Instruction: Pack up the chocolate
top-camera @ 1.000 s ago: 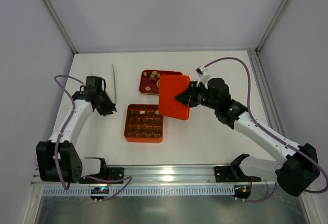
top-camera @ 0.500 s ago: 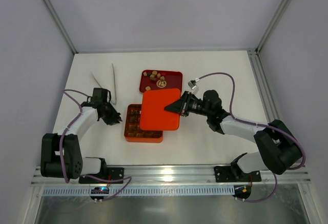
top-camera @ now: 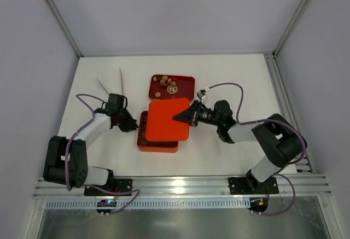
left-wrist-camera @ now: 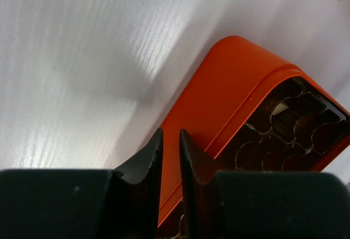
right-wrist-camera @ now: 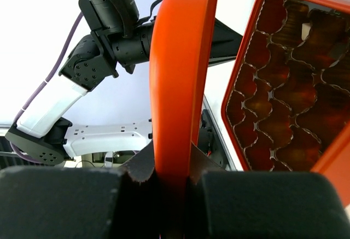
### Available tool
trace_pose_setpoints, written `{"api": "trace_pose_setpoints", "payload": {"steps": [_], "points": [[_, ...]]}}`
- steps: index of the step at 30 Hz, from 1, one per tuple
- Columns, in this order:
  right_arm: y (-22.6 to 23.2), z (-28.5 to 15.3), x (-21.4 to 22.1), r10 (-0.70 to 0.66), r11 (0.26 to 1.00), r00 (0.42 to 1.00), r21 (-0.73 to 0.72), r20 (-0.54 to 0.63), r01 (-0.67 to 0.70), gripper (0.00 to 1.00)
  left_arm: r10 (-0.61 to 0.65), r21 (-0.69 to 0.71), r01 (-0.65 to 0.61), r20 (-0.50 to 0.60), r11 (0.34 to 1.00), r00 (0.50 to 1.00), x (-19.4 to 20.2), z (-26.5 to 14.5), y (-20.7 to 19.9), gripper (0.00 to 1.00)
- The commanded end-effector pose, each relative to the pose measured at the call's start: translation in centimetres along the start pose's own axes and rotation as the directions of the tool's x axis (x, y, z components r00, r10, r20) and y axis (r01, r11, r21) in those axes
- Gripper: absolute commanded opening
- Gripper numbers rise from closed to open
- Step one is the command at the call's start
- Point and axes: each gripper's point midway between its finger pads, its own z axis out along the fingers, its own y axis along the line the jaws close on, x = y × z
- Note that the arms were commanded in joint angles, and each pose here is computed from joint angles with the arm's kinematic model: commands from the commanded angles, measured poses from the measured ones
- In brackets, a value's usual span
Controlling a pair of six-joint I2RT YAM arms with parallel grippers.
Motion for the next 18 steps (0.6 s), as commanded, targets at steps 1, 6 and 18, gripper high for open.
{"api": "trace_pose_setpoints", "payload": {"steps": [1, 6, 18], "points": [[1.4, 0.1, -0.5, -0.062, 0.995, 0.998, -0.08, 0.013, 0.063, 0.04, -0.004, 0.043, 0.003, 0.016, 0.999, 1.0, 0.0, 0.1, -1.3, 0.17], [0.4, 0.2, -0.2, -0.045, 0.996, 0.999, -0.072, -0.001, 0.045, 0.04, 0.003, 0.052, -0.004, 0.012, 0.999, 1.0, 0.6, 0.1, -1.9, 0.17], [-1.8, 0.7, 0.4, -0.018, 0.998, 0.999, -0.057, -0.031, 0.016, 0.04, 0.016, 0.056, -0.016, 0.008, 0.998, 1.0, 0.9, 0.0, -1.9, 0.17]]}}
